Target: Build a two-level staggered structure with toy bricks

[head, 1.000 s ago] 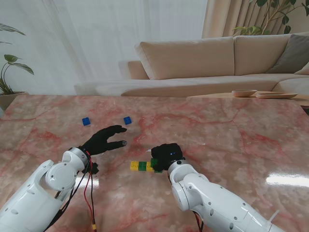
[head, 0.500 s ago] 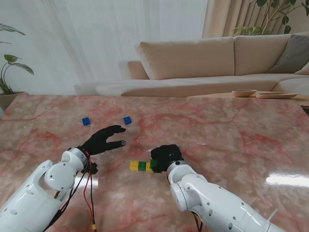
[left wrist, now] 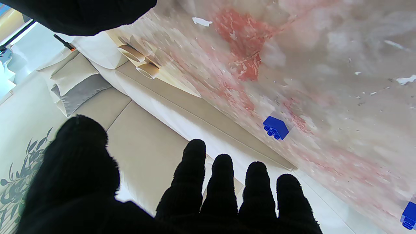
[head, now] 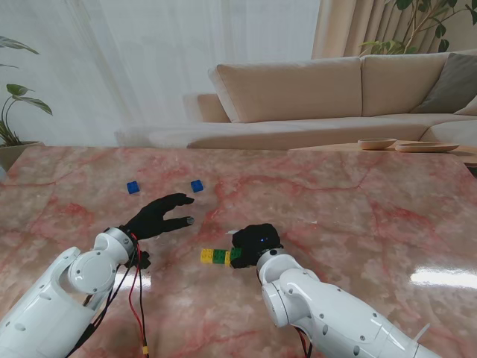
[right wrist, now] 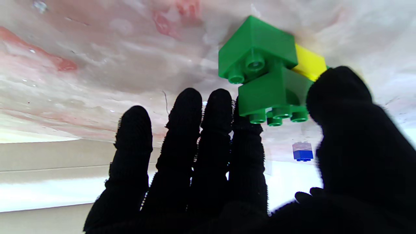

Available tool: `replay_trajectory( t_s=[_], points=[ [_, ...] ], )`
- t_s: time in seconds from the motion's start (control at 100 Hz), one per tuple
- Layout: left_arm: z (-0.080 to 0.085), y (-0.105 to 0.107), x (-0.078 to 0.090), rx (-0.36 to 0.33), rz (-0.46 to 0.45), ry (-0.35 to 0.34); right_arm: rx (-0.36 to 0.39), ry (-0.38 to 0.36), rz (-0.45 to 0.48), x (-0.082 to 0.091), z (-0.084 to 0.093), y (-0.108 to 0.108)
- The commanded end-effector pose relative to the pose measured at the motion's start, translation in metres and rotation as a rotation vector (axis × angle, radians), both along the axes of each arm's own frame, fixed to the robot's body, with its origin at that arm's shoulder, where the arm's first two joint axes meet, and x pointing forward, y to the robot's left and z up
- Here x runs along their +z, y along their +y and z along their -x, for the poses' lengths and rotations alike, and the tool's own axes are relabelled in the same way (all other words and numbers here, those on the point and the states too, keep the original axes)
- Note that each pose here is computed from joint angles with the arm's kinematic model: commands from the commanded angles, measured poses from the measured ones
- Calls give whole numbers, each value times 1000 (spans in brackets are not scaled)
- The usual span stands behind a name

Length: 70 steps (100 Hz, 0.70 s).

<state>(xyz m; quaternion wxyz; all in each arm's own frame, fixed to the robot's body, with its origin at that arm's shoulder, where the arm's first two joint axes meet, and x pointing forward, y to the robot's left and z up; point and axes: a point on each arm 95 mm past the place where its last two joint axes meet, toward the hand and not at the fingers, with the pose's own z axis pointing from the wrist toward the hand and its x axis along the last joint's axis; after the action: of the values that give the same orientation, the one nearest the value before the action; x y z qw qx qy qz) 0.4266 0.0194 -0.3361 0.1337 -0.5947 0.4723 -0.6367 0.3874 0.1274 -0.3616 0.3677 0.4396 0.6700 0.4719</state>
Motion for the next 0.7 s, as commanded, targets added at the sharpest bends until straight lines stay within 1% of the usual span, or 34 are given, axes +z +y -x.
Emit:
replay_trajectory(
  t_s=[0.0,0.28,0.44,0.54,0.69],
  points=[
    [2,1,-2,0,-1,9,-5,21,6,-4,3,-1],
    [1,1,-2,-1,-1,9,-9,18,-1,-3,4,-2],
    [1,1,-2,-2,0,5,-17,7,-19,4,9,-2],
    [1,1,-2,-2,-1,4,-30,-17,-47,11,13,-3],
    [1,1,-2,-1,1,2,-55,-87,-118,21,14,-2]
  ],
)
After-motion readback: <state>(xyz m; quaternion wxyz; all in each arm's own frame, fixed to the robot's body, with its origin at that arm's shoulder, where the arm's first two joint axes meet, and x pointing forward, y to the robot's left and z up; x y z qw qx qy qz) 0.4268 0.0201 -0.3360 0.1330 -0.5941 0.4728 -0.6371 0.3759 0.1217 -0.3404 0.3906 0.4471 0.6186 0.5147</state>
